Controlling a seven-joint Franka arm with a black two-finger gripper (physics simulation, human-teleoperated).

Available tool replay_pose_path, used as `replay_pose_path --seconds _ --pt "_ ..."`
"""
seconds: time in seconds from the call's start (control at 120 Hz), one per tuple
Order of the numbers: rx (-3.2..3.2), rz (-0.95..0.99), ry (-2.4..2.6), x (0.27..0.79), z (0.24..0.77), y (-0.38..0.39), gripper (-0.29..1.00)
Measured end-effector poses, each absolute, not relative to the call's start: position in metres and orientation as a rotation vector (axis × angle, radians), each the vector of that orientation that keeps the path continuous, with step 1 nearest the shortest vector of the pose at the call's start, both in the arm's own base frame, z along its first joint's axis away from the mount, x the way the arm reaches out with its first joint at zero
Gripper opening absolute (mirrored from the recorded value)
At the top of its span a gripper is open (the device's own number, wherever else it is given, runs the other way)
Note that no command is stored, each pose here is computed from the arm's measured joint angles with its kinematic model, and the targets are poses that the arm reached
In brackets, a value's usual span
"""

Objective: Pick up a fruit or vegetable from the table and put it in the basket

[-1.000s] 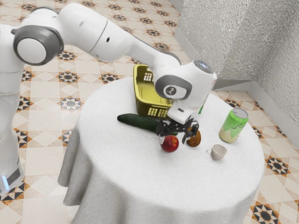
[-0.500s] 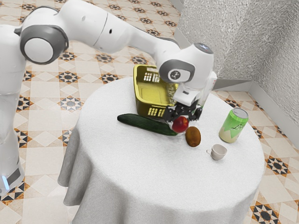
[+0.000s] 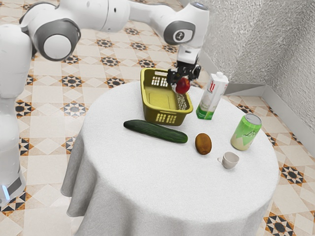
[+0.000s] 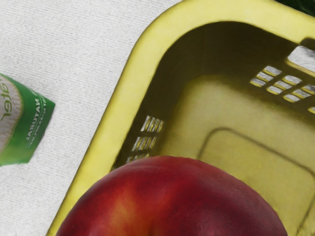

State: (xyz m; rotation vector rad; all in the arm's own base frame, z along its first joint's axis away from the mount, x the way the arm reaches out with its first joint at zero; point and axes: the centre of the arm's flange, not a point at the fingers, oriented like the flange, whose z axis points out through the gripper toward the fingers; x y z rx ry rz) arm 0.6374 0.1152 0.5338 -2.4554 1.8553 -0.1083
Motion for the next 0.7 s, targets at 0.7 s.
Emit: replay_pose_path --seconds 0.7 --pt "-2.583 -0.118 1.804 0.634 0.507 0.172 0.69"
